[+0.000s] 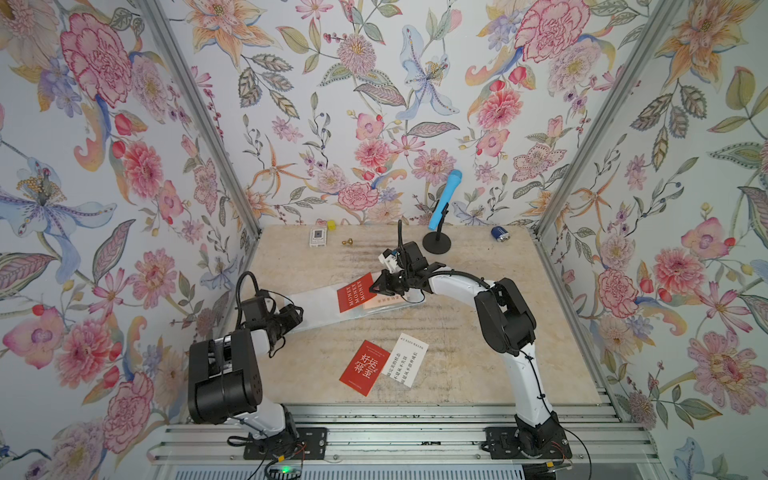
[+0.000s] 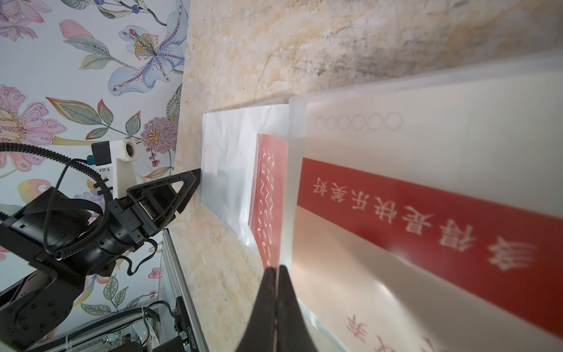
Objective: Place the photos into the photo albums
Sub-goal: Insert the photo into the photo album.
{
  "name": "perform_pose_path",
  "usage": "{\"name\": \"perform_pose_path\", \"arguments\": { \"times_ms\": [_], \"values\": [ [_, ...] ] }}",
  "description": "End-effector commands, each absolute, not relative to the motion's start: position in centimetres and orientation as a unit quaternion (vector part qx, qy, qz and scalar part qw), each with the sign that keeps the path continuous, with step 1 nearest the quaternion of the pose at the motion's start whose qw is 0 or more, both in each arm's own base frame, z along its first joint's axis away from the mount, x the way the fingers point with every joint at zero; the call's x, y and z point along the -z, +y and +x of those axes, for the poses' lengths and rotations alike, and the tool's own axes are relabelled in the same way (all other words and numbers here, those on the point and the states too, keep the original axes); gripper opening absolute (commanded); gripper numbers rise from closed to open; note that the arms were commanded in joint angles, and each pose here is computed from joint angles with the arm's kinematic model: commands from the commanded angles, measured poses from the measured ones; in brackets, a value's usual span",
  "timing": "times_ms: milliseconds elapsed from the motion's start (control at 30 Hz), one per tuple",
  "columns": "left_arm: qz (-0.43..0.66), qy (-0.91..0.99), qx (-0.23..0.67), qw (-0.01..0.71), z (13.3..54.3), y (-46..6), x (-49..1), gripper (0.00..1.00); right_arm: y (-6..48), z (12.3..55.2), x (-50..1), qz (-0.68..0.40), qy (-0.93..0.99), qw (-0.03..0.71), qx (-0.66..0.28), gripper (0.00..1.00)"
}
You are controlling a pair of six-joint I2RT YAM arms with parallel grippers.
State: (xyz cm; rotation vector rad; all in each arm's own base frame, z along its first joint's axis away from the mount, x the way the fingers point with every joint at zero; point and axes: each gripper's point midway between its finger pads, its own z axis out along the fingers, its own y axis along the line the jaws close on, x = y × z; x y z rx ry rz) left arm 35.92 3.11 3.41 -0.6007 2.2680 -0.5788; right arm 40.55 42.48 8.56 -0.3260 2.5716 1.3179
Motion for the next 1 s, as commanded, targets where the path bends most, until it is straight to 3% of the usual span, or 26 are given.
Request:
{"name": "perform_pose_path", "arguments": {
  "times_ms": [0, 967],
  "values": [
    [-0.220, 0.880, 0.232, 0.352, 35.8, 2.2, -3.8, 0.59, 43.3, 40.9, -8.5, -0.111, 0.875, 0.117, -0.457, 0.05],
    [-0.195, 0.890, 0.253, 0.325, 36.2, -1.4, -2.2, 0.60, 44.2, 38.2, -7.6, -0.115, 0.874, 0.103, -0.460, 0.05]
  ]
}}
